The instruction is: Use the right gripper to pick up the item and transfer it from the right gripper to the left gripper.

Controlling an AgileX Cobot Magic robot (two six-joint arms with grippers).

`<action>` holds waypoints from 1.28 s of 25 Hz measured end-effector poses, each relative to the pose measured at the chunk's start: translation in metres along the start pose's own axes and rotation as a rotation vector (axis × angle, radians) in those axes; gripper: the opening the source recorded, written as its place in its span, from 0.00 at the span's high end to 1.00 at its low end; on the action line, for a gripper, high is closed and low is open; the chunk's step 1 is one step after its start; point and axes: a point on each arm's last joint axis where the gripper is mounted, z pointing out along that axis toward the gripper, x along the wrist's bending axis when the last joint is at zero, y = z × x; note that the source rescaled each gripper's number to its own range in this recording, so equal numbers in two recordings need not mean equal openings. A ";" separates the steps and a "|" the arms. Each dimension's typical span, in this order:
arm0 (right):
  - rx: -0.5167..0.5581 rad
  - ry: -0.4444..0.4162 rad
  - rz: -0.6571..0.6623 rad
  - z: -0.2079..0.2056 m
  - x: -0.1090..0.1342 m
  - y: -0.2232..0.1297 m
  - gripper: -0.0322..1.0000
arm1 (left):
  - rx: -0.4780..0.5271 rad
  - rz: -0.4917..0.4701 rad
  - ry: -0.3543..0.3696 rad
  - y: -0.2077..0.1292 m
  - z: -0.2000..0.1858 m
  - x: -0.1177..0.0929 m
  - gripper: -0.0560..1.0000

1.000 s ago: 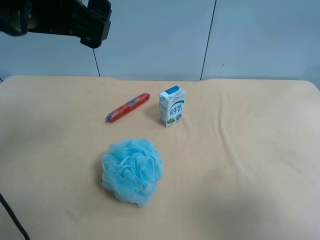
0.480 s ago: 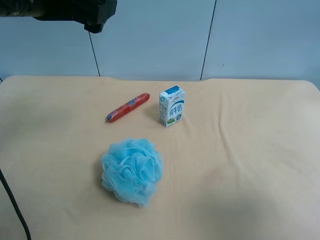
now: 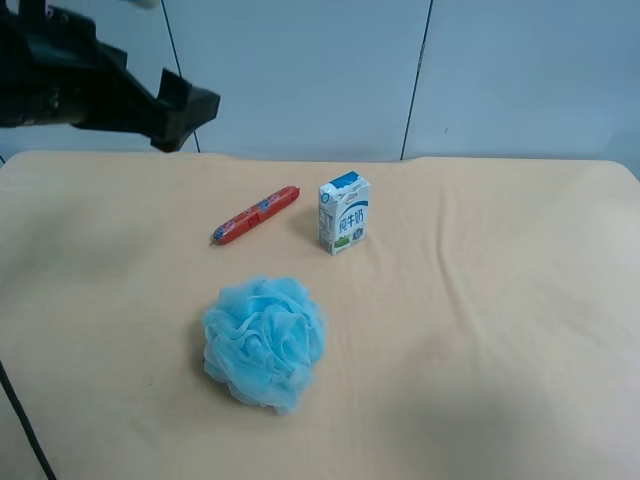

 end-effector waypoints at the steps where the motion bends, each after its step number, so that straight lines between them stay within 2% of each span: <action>1: 0.000 0.000 0.000 0.000 0.000 0.000 0.00 | 0.006 -0.009 0.002 -0.007 -0.003 0.004 0.00; 6: 0.000 0.000 0.000 0.000 0.000 0.000 0.00 | -0.020 -0.053 0.045 -0.024 -0.028 0.024 0.00; 15: 0.000 0.000 0.000 0.000 0.000 0.000 0.00 | -0.199 -0.108 0.161 -0.039 -0.093 0.044 0.00; 22: 0.000 0.000 0.000 0.000 0.000 0.000 0.00 | -0.326 -0.119 0.246 -0.055 -0.131 0.045 0.00; 32: 0.000 0.000 0.000 0.000 0.000 0.000 0.00 | -0.509 -0.088 0.282 -0.050 -0.170 0.038 0.00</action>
